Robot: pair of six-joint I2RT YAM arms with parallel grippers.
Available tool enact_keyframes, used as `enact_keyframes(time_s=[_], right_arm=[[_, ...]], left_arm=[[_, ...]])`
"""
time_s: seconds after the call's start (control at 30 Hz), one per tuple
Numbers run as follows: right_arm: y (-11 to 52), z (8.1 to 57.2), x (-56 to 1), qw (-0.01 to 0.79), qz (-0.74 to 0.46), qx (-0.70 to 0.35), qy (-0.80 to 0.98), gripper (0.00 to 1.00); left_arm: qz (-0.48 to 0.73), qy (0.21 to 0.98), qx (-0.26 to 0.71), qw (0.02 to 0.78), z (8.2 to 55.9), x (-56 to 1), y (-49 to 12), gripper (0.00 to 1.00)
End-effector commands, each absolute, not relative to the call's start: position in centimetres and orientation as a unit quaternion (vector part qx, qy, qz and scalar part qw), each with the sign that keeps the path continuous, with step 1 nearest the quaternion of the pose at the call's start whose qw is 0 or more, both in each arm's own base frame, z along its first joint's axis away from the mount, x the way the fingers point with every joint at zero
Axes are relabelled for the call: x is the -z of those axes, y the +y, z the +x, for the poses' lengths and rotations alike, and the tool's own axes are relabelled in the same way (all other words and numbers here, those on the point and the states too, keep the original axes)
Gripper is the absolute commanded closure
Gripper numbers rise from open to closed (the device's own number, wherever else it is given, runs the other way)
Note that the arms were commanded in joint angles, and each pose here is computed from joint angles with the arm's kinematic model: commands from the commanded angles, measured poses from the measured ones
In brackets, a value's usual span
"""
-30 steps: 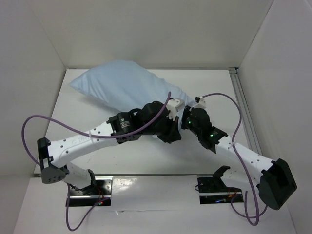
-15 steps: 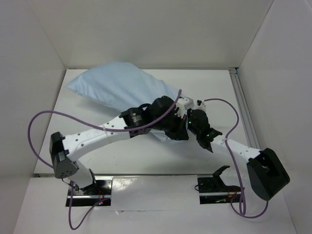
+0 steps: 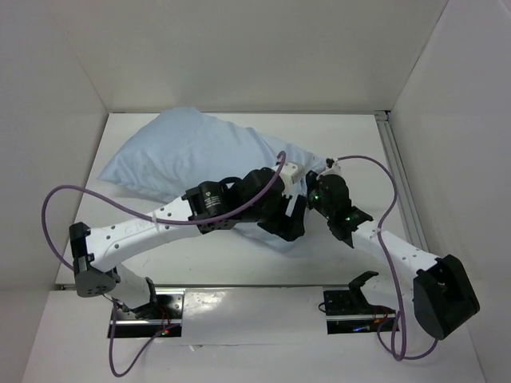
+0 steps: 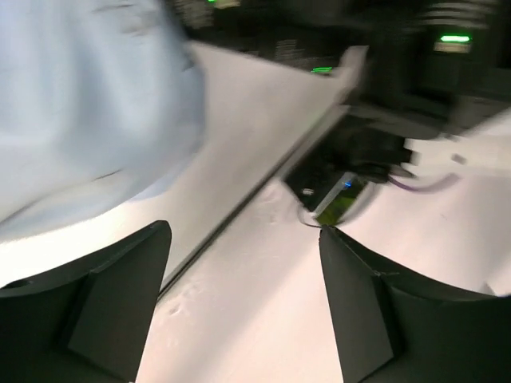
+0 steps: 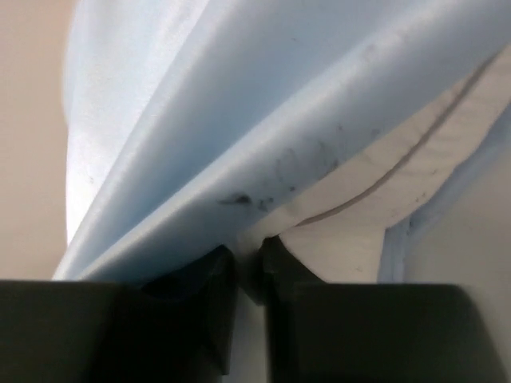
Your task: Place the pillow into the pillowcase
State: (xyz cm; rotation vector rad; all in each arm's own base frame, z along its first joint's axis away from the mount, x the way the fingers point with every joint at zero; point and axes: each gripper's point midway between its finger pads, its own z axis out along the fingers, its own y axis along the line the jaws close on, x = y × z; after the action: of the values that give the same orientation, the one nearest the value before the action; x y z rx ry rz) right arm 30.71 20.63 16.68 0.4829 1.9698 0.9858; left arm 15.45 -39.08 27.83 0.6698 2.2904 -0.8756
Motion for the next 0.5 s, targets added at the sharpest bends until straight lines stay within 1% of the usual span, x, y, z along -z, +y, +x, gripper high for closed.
enact_keyframes(time_s=[0.0,0.03,0.1,0.13,0.2,0.23,0.27,0.33,0.37,0.43,0.47], right_arm=[[21.0,30.7,-17.7,0.423,0.148,-0.37,0.814,0.63],[20.4,30.4,-17.1,0.421,0.15,-0.354,0.822,0.57],[18.4,29.5,-15.9,0.419,0.168,-0.309,0.837,0.38],[17.4,28.4,-15.7,0.421,0.174,-0.299,0.838,0.3],[16.0,27.7,-15.6,0.43,0.183,-0.282,0.838,0.27],[15.5,27.4,-16.6,0.444,0.182,-0.282,0.831,0.24],[14.3,26.7,-15.4,0.432,0.189,-0.262,0.842,0.19],[13.3,26.2,-14.9,0.426,0.191,-0.246,0.85,0.14],[12.3,25.6,-14.2,0.418,0.193,-0.224,0.859,0.13],[11.5,25.0,-13.6,0.41,0.196,-0.207,0.866,0.13],[11.1,24.6,-13.4,0.411,0.199,-0.201,0.867,0.13]], left_arm=[[0.161,0.901,0.213,0.343,18.2,-27.1,-33.1,0.12],[0.14,0.907,0.203,0.342,18.3,-26.6,-32.4,0.17],[0.116,0.91,0.189,0.351,18.5,-26.2,-31.1,0.22],[0.104,0.914,0.187,0.344,18.1,-25.4,-30.4,0.24],[0.093,0.921,0.175,0.337,17.9,-24.1,-29.8,0.25],[0.099,0.925,0.165,0.327,17.3,-22.8,-29.6,0.25],[0.097,0.928,0.163,0.319,16.8,-22.1,-29.9,0.25],[0.104,0.934,0.15,0.307,15.9,-20.6,-30.5,0.25],[0.102,0.94,0.138,0.294,15.5,-19.1,-30.9,0.25],[0.109,0.943,0.128,0.286,14.6,-17.9,-31.7,0.25],[0.092,0.945,0.127,0.287,14.8,-17.7,-32.1,0.25]])
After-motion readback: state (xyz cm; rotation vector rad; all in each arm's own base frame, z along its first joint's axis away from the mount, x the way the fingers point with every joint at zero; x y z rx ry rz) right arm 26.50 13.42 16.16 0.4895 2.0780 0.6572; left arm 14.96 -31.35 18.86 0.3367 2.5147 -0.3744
